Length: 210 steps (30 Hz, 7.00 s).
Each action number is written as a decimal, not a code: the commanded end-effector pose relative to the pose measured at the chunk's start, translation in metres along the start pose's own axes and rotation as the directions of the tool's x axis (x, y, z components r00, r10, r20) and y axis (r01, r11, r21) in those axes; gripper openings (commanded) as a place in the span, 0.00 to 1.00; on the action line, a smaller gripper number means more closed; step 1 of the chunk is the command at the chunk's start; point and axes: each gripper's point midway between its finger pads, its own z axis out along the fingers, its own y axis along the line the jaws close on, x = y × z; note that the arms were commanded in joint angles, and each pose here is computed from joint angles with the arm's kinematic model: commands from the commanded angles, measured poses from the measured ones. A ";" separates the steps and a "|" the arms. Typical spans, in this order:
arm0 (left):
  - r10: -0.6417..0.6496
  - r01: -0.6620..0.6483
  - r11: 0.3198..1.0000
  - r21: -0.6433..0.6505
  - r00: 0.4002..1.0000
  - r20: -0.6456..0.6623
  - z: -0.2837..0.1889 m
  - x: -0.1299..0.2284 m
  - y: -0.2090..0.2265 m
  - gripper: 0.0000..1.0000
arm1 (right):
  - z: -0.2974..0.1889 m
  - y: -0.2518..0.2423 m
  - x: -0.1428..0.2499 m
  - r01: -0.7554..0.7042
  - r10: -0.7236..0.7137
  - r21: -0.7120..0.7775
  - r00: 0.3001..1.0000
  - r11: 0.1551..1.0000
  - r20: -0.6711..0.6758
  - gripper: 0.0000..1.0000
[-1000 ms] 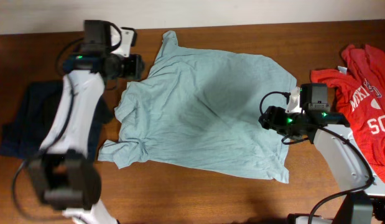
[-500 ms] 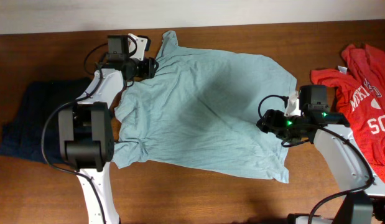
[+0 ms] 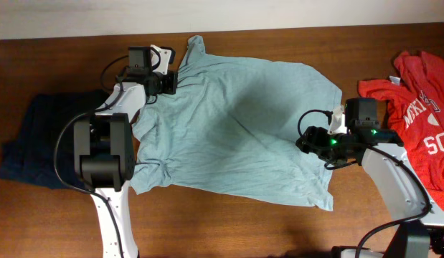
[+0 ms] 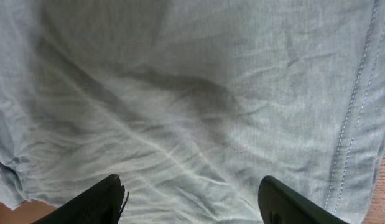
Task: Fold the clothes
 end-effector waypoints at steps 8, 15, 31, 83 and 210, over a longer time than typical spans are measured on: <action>-0.161 0.147 0.915 -0.376 0.987 -0.007 -0.031 -0.010 0.093 0.00 | -0.008 -0.002 -0.009 0.016 -0.017 0.022 0.999 1.000 0.039 0.74; -0.140 0.153 0.910 -0.385 0.988 0.064 -0.053 -0.054 0.098 0.00 | 0.000 -0.013 -0.017 0.014 -0.019 0.078 0.998 0.997 0.058 0.75; -0.162 0.144 0.915 -0.377 0.987 -0.016 -0.133 -0.103 0.068 0.39 | 0.047 -0.044 0.023 -0.051 0.075 0.145 0.984 0.988 -0.164 0.50; -0.185 0.129 0.882 -0.452 0.979 -0.082 -0.463 -0.013 -0.090 0.51 | -0.130 -0.037 -0.008 -0.078 0.073 0.104 0.996 0.992 0.051 0.60; -0.072 0.027 0.980 -0.196 0.972 -0.224 -0.077 0.060 0.003 0.66 | -0.076 -0.046 -0.013 -0.093 0.095 -0.017 0.983 0.996 0.157 0.73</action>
